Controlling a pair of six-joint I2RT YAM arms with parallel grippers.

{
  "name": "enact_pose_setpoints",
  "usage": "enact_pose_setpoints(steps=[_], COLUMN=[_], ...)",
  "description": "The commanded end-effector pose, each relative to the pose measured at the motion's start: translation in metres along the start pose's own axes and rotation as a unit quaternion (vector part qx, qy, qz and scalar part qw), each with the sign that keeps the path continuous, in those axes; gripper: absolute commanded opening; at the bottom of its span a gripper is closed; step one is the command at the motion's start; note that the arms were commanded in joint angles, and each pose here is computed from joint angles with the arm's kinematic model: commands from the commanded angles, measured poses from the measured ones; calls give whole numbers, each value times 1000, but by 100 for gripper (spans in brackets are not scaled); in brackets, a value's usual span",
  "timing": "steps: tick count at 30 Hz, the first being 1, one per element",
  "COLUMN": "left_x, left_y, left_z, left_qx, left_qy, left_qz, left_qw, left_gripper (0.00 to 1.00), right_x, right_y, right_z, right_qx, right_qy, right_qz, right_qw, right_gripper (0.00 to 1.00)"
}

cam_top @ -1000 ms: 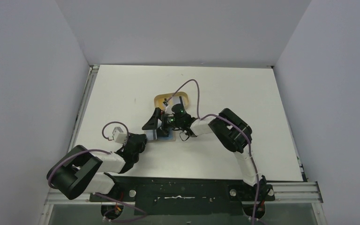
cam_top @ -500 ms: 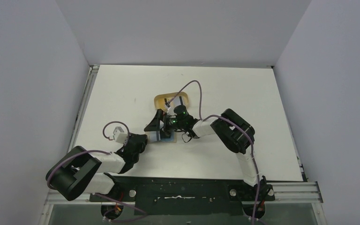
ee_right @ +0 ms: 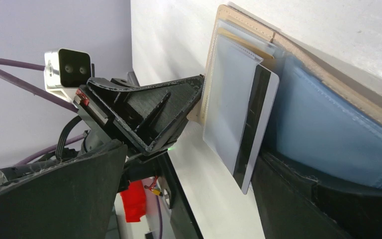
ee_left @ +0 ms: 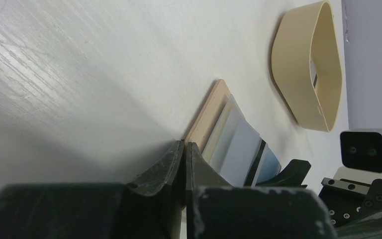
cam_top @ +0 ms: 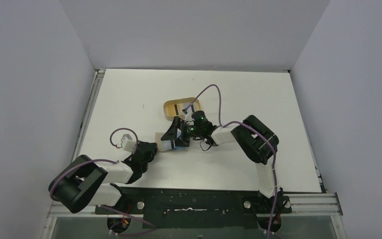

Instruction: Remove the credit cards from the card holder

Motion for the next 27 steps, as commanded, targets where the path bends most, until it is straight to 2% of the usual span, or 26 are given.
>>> enact_pose_setpoints(steps=[1,4,10,14,16,23,25,27], left_x=[18,18,17,17,17,17,18,18], left_y=[5,4,5,5,5,5,5,5], left_z=[40,39,40,40,41,40,41,41], left_qx=[-73,-73,-75,-76,-77,-77,-78,-78], left_qy=[-73,-74,-76,-76,-78,-78,-79,-78], left_qz=[46,47,47,47,48,49,49,49], left_qw=[994,994,993,993,993,993,993,993], left_gripper=[0,0,0,0,0,0,0,0], right_x=[3,3,4,4,4,5,4,4], right_y=[8,6,8,13,14,18,17,17], right_z=[-32,-43,-53,-63,-67,-73,-74,-76], right_qx=[72,87,99,109,109,101,100,96], right_qy=[13,13,10,4,-1,-6,-7,-11], right_qz=[0,2,-2,-7,-9,-12,-12,-12], right_qw=[997,996,995,994,994,995,995,995], right_gripper=[93,78,64,38,35,35,29,16])
Point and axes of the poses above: each gripper's point midway between its finger pads, its own y axis back along the fingers, its own z axis along the line the jaws close on, x = y × z, the point moved 6 cm from there along y, back along the fingers, and after that the axes turned 14 degrees about -y, right-handed, at the moved point
